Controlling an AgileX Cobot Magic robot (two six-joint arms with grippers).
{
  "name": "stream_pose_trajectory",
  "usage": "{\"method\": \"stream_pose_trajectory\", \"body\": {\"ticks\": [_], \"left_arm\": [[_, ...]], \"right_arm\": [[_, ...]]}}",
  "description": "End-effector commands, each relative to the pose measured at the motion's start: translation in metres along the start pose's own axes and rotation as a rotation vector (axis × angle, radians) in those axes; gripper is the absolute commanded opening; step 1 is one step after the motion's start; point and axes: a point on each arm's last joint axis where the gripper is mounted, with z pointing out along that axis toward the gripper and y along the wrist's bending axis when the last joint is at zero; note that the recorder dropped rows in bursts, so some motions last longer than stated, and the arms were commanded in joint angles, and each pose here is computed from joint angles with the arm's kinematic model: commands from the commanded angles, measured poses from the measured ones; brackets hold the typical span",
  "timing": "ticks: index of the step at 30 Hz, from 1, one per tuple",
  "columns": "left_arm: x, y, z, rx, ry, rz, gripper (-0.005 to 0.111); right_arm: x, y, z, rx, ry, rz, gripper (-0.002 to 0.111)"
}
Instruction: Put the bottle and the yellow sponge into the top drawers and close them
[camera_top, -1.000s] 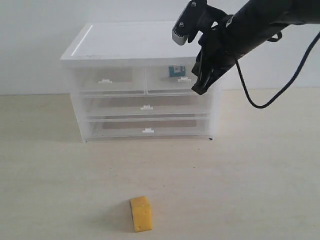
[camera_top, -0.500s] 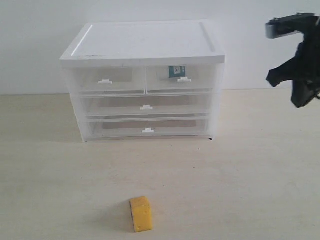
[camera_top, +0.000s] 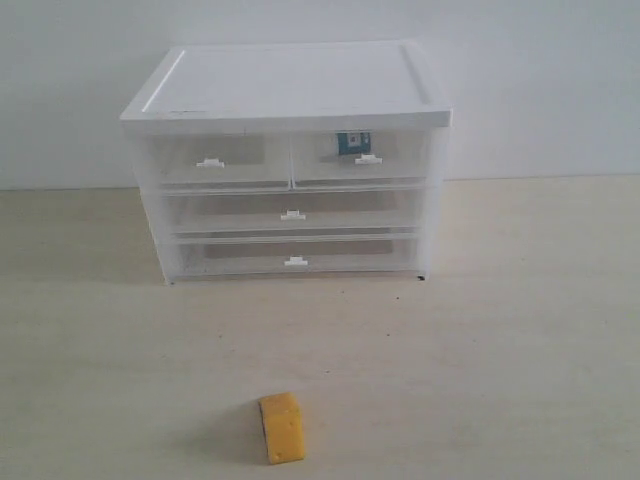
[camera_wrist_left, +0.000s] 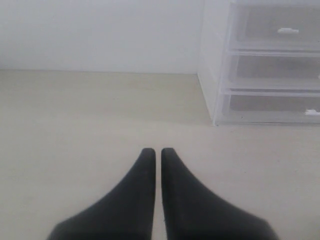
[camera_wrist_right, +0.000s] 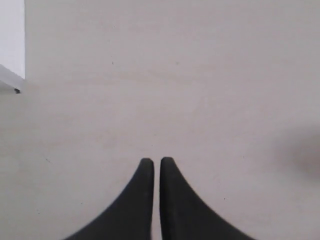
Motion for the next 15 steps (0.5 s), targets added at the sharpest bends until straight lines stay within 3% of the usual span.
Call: {"method": "stream_pose_trajectory", "body": {"ticks": [1, 9, 15], "left_arm": [[0.001, 0.0, 0.0, 0.0, -0.004, -0.007, 0.004], [0.001, 0.0, 0.0, 0.0, -0.004, -0.007, 0.004], [0.001, 0.0, 0.0, 0.0, -0.004, -0.007, 0.004]], "right_arm": [[0.018, -0.002, -0.035, 0.013, -0.129, -0.04, 0.0], [0.059, 0.0, -0.082, 0.007, -0.459, -0.026, 0.0], [0.095, 0.001, -0.087, 0.008, -0.49, -0.026, 0.0]]}}
